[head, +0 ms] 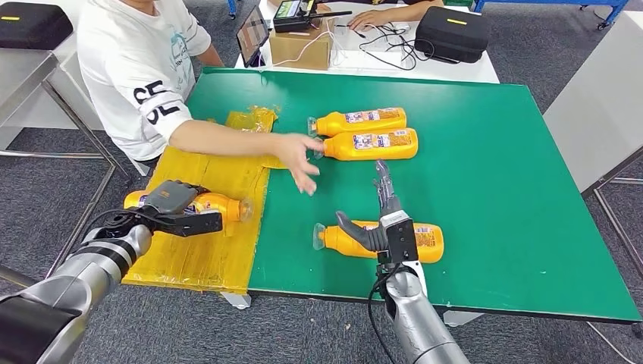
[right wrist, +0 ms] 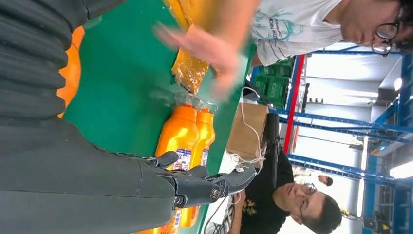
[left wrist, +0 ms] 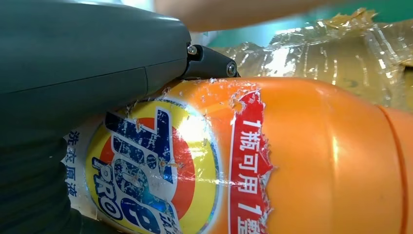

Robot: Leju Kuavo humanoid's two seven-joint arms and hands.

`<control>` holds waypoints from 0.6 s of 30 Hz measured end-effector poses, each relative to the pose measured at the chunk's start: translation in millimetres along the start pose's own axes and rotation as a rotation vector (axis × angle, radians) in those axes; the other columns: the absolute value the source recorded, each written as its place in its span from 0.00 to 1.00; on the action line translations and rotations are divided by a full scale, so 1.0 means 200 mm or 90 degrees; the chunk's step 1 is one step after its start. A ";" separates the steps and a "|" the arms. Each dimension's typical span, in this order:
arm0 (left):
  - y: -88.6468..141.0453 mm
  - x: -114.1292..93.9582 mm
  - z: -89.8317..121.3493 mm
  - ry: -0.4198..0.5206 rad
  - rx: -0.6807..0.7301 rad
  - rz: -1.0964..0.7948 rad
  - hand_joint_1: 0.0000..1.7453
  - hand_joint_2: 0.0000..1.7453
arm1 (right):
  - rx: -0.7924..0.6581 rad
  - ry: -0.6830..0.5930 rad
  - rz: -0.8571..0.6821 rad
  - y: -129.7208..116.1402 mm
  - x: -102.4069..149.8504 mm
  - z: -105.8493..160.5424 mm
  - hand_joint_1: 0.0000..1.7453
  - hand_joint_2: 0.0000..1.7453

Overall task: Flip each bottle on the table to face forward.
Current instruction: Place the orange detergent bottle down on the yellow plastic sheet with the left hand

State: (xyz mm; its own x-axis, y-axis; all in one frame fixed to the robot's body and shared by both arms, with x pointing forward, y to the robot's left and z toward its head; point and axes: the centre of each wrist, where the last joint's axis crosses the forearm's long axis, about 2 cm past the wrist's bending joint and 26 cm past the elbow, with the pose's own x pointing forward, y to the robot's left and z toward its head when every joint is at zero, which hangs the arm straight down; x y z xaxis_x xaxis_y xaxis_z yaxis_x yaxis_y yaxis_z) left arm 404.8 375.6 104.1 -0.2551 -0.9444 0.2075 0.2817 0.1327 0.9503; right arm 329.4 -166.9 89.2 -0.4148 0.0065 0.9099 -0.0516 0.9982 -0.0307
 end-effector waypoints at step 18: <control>0.01 -0.02 0.01 0.014 -0.023 -0.058 0.31 1.00 | 0.015 0.013 -0.009 0.01 -0.02 -0.01 0.00 1.00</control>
State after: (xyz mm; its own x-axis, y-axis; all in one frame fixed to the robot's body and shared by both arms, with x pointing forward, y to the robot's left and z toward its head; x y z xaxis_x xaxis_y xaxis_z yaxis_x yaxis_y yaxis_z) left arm 405.2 380.4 105.2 -0.2609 -0.9584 0.1154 0.2914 0.0357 0.9559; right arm 332.7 -165.4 85.3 -0.3952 -0.0058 0.9186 -0.0781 0.9966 -0.0273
